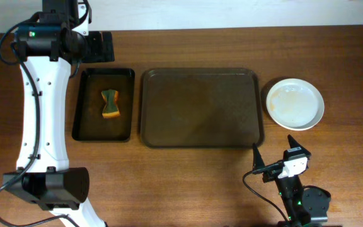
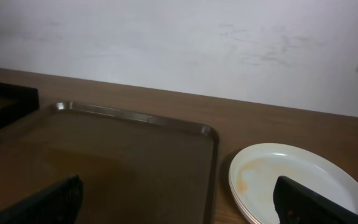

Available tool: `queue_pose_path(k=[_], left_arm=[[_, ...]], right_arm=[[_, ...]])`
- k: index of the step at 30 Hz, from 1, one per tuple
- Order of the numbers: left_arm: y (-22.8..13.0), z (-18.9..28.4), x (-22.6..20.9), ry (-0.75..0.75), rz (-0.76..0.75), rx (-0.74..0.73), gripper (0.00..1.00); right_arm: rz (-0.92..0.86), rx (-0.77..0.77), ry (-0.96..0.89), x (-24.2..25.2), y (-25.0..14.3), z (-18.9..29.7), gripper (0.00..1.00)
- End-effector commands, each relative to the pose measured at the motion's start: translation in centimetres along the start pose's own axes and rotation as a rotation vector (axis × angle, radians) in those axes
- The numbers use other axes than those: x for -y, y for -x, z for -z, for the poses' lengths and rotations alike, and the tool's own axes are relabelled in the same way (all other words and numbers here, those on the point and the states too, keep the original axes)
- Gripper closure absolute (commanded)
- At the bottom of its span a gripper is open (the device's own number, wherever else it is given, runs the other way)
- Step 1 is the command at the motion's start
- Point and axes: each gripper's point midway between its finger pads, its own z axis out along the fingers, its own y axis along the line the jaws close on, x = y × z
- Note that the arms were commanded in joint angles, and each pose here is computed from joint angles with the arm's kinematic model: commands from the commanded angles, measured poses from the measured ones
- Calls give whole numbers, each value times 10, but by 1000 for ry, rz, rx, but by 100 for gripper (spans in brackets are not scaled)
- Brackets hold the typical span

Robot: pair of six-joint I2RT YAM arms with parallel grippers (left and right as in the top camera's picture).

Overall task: Clean dirty plates on tray and stack at the side
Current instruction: 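Place the sponge back in the black tray with the left gripper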

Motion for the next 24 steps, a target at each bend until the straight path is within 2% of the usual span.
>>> queue_pose_path(k=[1,11,13,14,17,18,20,24], left_arm=[[-1,-2,1,-6,3,-5,0],[-1,-2,1,-6,3,-5,0],[-10,13,-8,38,-14,-20,0],[-3,25,-9,39,-9,32,0],[20,60,3,-50,-10,336,0],[13,67,2,-45,-49,406,0],[-20,70,-1,-38,-76,448,0],[-109,79,-6,-40,-77,699,0]], right_arm=[[7,1,22,-5,-1,0,2],[7,2,22,-5,-1,0,2],[7,2,22,-5,-1,0,2],[7,2,22,-5,-1,0,2],[7,2,22,-5,-1,0,2],[7,2,22,-5,-1,0,2],[7,2,22,-5,-1,0,2],[7,2,22,-5,-1,0,2]])
